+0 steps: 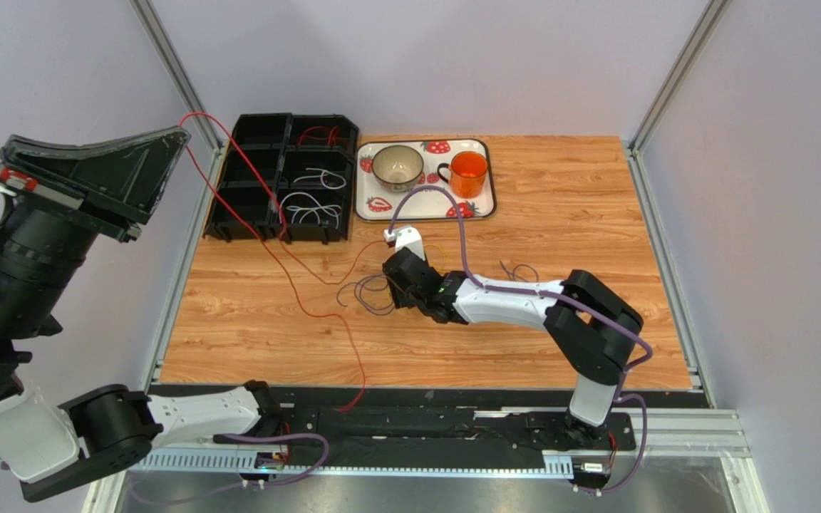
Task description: Untangle the cables
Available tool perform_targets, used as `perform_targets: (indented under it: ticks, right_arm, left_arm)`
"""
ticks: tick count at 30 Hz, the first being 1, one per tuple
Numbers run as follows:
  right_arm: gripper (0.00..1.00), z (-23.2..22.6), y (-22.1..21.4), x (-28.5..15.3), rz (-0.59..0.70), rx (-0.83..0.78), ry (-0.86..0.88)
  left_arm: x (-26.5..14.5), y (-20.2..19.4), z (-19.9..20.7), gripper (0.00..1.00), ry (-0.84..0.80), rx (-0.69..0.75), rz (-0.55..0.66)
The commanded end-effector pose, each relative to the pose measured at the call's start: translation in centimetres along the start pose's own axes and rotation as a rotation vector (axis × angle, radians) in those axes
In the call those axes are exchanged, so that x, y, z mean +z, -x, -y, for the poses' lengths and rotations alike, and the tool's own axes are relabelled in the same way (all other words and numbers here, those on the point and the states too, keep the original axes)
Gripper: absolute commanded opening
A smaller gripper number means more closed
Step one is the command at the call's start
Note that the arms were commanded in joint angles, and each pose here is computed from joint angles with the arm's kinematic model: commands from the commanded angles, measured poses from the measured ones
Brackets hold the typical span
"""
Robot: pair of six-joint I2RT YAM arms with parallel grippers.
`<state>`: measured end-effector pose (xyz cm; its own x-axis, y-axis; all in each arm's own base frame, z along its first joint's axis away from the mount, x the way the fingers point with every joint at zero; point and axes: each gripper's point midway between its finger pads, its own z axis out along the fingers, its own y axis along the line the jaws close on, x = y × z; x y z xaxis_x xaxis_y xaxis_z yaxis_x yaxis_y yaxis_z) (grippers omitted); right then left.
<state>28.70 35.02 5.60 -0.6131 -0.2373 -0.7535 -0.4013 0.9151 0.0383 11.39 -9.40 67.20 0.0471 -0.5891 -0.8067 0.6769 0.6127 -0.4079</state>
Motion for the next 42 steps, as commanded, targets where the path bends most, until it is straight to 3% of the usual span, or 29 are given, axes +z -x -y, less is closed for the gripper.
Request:
perform_targets:
  ticks: [1,4,7,14,17,18,20,23,28,34,42]
  right_arm:
    - [0.48,1.5,3.9,-3.9,0.07,0.043,-0.043]
    - [0.61,4.7,4.8,-5.9,0.052,0.045,-0.159]
    - [0.64,7.0,5.1,-7.9,0.015,0.079,-0.193]
    - [0.73,5.7,1.5,-12.3,-0.095,0.134,0.008]
    - [0.77,3.4,-1.0,-14.6,-0.152,0.19,0.2]
    - [0.87,2.7,-0.8,-15.3,-0.133,0.21,0.255]
    - [0.95,2.6,-3.0,-16.0,-0.163,0.254,0.299]
    - [0.96,3.1,-3.6,-17.1,-0.143,0.294,0.32]
    - [0.94,3.4,-5.1,-18.6,-0.22,0.262,0.326]
    - [0.93,3.7,-4.7,-19.4,-0.254,0.189,0.312]
    - [0.93,3.3,-5.2,-17.8,-0.328,0.121,0.287]
  left_arm:
    - [1.3,-2.8,-3.1,0.0,0.131,0.119,-0.042]
    - [1.8,-4.8,-6.1,0.0,0.275,0.209,-0.09]
    - [2.5,-6.9,-8.6,0.0,0.384,0.32,-0.145]
    - [4.2,-10.7,-14.3,0.0,0.652,0.563,-0.278]
    - [4.7,-11.5,-17.0,0.0,0.738,0.577,-0.342]
    - [5.5,-11.6,-17.3,0.0,0.739,0.565,-0.351]
    - [5.9,-11.1,-18.5,0.0,0.77,0.568,-0.336]
    - [6.8,-10.6,-19.9,0.0,0.791,0.554,-0.313]
    - [9.6,-7.4,-20.7,0.0,0.771,0.448,-0.205]
    - [12.2,0.5,-19.0,0.0,0.684,0.423,0.121]
    - [12.8,6.9,-18.1,0.0,0.661,0.42,0.472]
